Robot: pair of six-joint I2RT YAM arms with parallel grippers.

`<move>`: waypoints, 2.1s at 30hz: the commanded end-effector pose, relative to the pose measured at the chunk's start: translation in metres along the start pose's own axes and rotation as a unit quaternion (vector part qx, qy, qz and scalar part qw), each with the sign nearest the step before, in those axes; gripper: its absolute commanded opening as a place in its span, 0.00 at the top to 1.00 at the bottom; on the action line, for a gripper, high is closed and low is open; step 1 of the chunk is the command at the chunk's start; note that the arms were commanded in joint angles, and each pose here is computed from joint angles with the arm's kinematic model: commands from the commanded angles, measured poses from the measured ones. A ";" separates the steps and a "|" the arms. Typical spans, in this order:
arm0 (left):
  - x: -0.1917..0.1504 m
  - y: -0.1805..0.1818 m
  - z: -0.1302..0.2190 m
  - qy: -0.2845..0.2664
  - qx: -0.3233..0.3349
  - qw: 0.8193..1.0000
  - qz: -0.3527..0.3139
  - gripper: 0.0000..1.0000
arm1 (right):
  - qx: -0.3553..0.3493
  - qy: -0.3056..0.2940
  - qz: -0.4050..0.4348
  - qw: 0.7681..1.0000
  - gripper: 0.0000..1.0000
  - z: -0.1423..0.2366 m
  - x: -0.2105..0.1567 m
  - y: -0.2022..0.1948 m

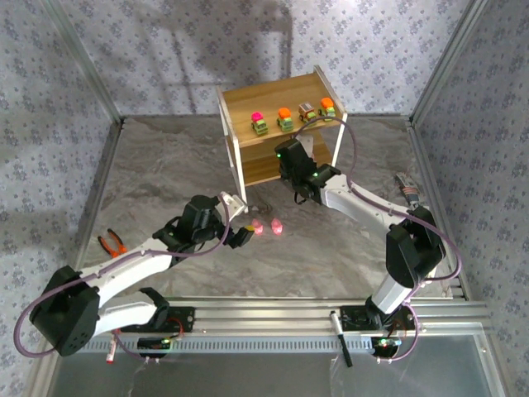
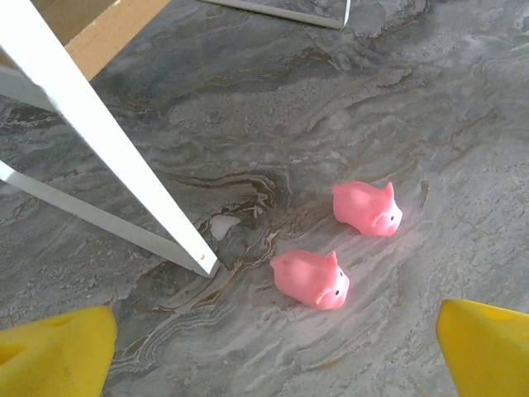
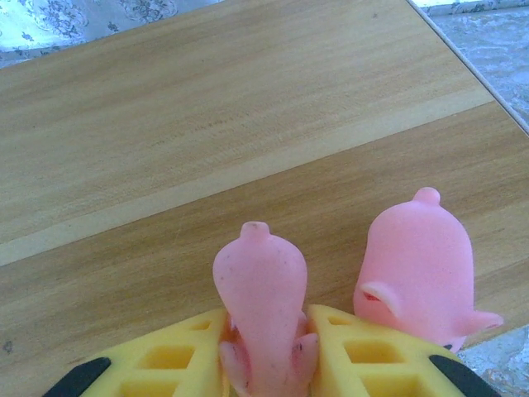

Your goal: Place and organize the plastic toys onto the shelf

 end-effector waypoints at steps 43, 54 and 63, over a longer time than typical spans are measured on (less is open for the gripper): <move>0.006 0.001 0.008 -0.009 0.009 1.000 -0.010 0.00 | -0.021 0.012 0.036 0.999 0.60 0.000 0.003 0.008; 0.005 0.001 0.008 -0.008 0.008 1.000 -0.010 0.00 | -0.015 0.006 0.038 0.999 0.55 0.003 0.004 0.010; 0.005 0.001 0.007 -0.008 0.008 1.000 -0.010 0.00 | -0.016 -0.004 0.035 0.999 0.54 0.010 0.004 0.009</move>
Point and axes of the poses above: each hand's point on the last joint's axis, 136 mm out from that joint toward the fingers, its own z axis back along the fingers, its own y axis along the line the jaws close on, x = y × z, the point moved 7 cm from there along z, back along the fingers, and after that the axes turned 9 degrees about z, right-handed, at the moved point
